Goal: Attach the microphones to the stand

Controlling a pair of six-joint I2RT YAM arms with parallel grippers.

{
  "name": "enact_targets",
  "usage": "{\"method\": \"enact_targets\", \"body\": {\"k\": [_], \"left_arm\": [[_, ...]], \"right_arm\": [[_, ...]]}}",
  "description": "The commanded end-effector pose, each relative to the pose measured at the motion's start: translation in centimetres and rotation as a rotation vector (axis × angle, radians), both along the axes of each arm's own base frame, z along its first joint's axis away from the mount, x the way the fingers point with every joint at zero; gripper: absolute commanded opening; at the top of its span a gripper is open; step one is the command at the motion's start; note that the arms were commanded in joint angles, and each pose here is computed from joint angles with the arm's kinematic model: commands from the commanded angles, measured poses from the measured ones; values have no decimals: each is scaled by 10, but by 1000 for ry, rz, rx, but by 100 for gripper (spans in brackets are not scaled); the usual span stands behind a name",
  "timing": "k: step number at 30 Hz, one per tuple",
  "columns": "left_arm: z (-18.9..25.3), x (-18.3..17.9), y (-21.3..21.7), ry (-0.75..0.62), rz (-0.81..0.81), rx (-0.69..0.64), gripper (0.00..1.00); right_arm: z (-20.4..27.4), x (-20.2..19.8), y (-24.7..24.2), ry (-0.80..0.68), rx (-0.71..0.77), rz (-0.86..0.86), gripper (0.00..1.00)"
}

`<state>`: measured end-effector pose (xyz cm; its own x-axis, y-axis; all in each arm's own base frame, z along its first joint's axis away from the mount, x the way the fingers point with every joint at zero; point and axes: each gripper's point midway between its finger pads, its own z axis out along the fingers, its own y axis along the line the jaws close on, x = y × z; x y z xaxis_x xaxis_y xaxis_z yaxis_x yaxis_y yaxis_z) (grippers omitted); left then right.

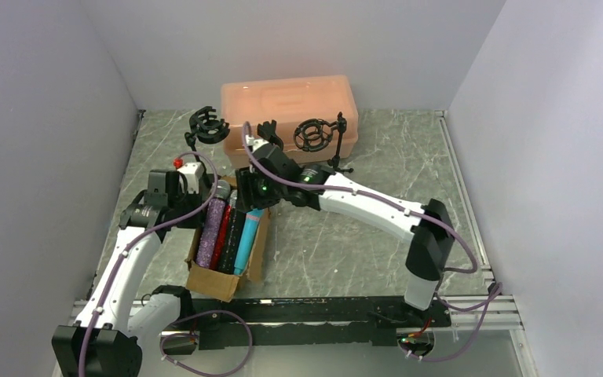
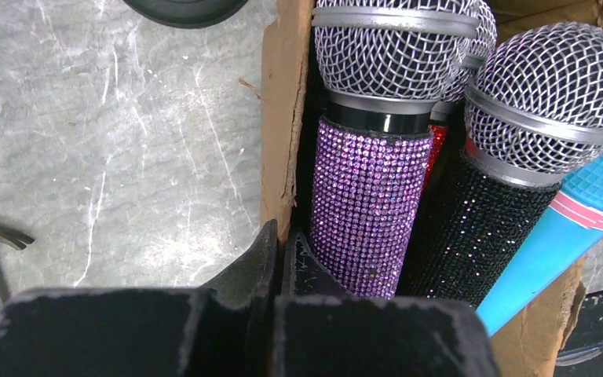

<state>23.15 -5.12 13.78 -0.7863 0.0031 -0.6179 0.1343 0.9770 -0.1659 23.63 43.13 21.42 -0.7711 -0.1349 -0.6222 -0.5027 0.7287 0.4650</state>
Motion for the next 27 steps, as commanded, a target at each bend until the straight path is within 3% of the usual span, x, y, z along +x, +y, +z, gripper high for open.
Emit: {"method": "enact_targets", "body": {"k": [1,15,27], "left_arm": [[35,30,3,-155,109,-58,0],[37,28,14,-125,213,-70,0],[48,26,13,-136,255,-129,0]], "right_arm": [[-2,2,10,2,-42,12,53],[1,22,-19,-95,-170,-116,55],[-2,6,-29,-47,-119,-133,59]]}}
